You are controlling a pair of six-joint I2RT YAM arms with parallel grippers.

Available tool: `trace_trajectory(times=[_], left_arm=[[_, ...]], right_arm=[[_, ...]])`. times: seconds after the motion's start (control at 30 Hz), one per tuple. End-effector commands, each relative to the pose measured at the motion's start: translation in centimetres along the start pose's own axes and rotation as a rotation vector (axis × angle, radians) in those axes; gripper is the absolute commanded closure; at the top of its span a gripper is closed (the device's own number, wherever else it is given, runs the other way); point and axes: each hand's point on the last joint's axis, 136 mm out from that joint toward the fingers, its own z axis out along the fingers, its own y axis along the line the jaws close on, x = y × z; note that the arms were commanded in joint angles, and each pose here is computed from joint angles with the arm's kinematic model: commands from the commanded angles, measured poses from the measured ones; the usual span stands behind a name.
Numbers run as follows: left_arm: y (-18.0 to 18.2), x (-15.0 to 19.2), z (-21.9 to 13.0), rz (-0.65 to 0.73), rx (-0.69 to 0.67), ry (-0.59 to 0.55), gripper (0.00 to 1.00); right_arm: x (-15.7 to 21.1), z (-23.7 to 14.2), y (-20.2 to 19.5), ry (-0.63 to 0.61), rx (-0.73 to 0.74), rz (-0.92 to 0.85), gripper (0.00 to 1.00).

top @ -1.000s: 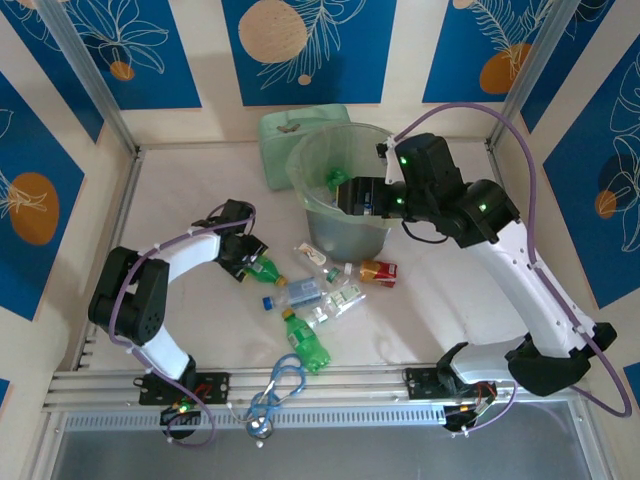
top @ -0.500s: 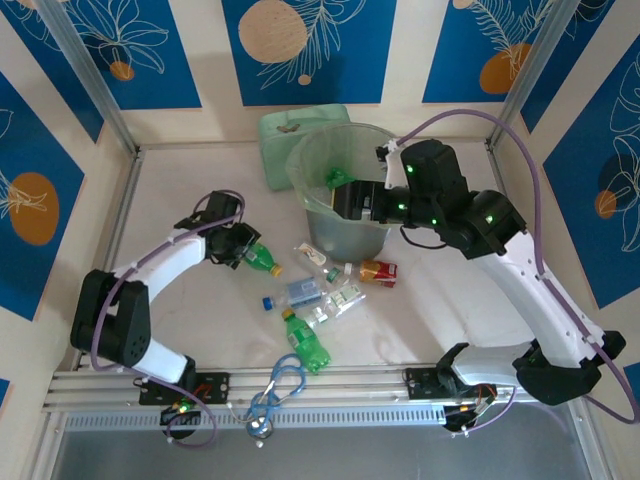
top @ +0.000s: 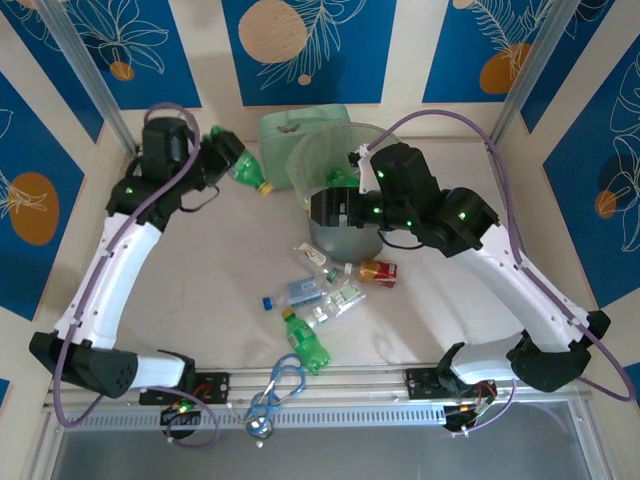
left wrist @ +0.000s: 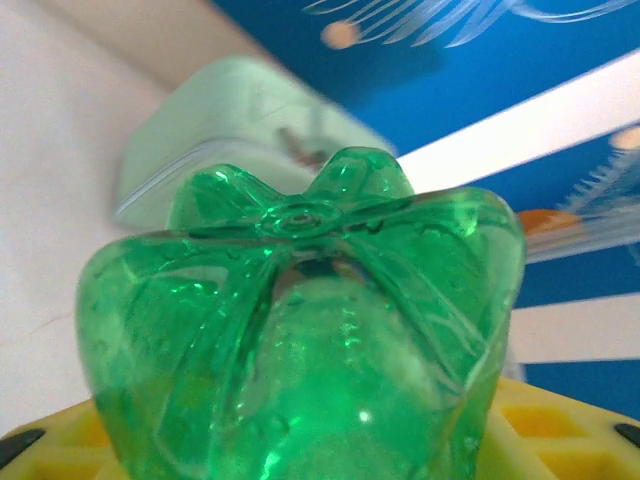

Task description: Put the plastic bottles in the bin

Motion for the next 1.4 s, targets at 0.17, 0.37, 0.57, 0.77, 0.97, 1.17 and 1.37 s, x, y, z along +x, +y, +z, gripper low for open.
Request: trace_trajectory(times=[0.17,0.37,0.57,0.77,0.97,1.17,1.37], left_arm=[[-8.3,0.8,3.0,0.193,0.165,0.169,0.45],[-11.8,3.8,7.7,0.237,0.202,0.233,0.45],[-12.1,7.7,11.4,0.275,0.168,0.335,0.46],[-10.5,9.6,12.6,0.309,0.102,0.371,0.41],[-9.9,9.9,12.7,0.322,0.08,0.368,0.23],[-10.8,9.4,12.0,0.323,0.113,0.343,0.17],[-13.0,7.2,8.0,0.343,0.201,0.242,0.17]], right_arm=[[-1.0,-4.0,-3.7,-0.172,0.12,0.113,0.14],[0.3,-6.1,-6.2,-0.193,0.148,0.195,0.14],[1.5,-7.7,-8.0,-0.203,0.176,0.245,0.14],[2.5,-8.2,-9.7,-0.198,0.22,0.287,0.14],[3.7,-7.8,-11.6,-0.179,0.271,0.363,0.14],[4.6,-7.3,-12.2,-0.153,0.272,0.4,0.14],[7.1,-5.2,-11.4,-0.054,0.235,0.396,0.15]])
